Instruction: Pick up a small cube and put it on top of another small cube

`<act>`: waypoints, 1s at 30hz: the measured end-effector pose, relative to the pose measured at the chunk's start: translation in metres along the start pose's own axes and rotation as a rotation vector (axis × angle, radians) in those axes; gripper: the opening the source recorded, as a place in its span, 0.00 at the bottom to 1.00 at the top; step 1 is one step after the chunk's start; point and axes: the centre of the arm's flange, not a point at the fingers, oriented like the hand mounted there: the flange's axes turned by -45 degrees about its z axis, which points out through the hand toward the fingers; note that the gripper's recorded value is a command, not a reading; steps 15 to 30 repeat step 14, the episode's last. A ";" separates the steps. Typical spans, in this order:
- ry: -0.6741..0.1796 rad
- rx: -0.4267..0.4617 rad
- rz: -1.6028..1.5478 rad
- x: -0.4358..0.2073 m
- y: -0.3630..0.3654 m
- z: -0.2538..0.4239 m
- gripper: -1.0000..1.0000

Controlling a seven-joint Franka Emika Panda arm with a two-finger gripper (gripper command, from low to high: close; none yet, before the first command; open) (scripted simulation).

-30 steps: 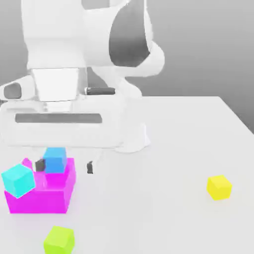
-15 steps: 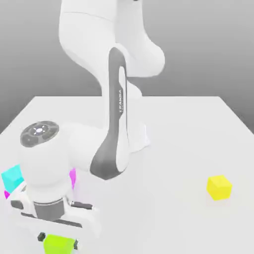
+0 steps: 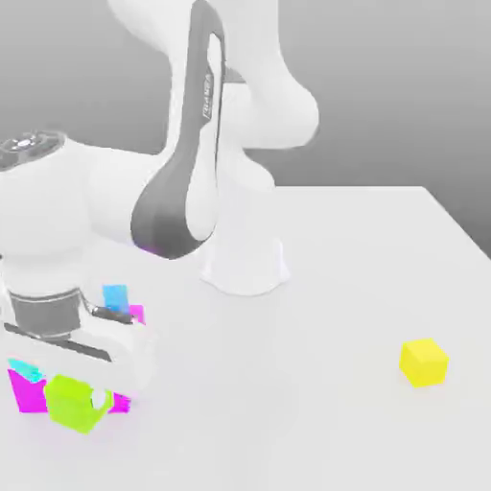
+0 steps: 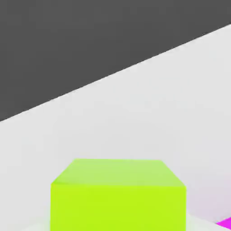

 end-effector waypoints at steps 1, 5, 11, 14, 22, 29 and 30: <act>0.001 0.001 0.068 -0.003 0.021 -0.012 0.00; 0.004 -0.005 0.287 -0.023 0.075 -0.055 0.00; 0.007 -0.012 0.355 -0.032 0.087 -0.010 1.00; 0.007 -0.012 0.346 -0.032 0.083 -0.010 1.00; 0.007 -0.012 0.346 -0.032 0.083 -0.010 1.00; 0.007 -0.012 0.346 -0.032 0.083 -0.010 1.00; 0.007 -0.012 0.346 -0.032 0.083 -0.010 1.00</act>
